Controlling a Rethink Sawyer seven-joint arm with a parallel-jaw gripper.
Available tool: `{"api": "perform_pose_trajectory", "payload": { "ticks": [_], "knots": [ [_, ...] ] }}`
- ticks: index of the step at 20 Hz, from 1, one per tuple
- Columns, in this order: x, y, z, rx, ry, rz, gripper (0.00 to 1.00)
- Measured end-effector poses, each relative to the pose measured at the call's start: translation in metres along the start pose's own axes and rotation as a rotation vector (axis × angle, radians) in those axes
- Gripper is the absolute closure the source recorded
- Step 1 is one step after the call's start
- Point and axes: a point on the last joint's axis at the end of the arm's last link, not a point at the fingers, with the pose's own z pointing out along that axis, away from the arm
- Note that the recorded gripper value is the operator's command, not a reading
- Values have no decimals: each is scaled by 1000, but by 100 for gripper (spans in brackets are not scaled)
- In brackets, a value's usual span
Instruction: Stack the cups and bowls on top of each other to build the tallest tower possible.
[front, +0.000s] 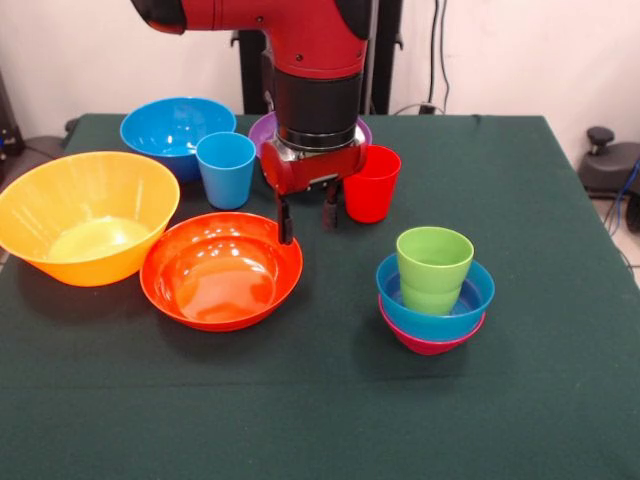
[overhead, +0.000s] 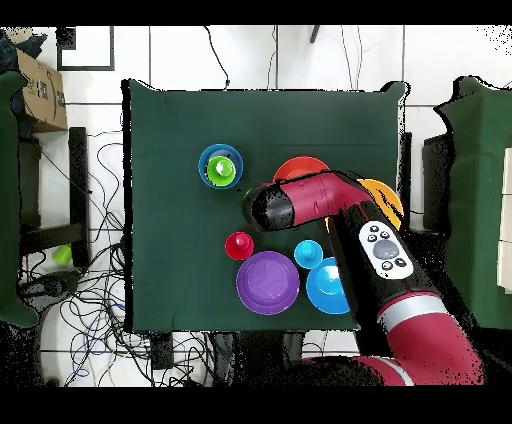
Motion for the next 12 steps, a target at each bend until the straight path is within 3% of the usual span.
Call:
{"api": "perform_pose_trajectory", "payload": {
  "ticks": [12],
  "knots": [
    [11, 6, 17, -4, 20, -34, 0]
  ]
}}
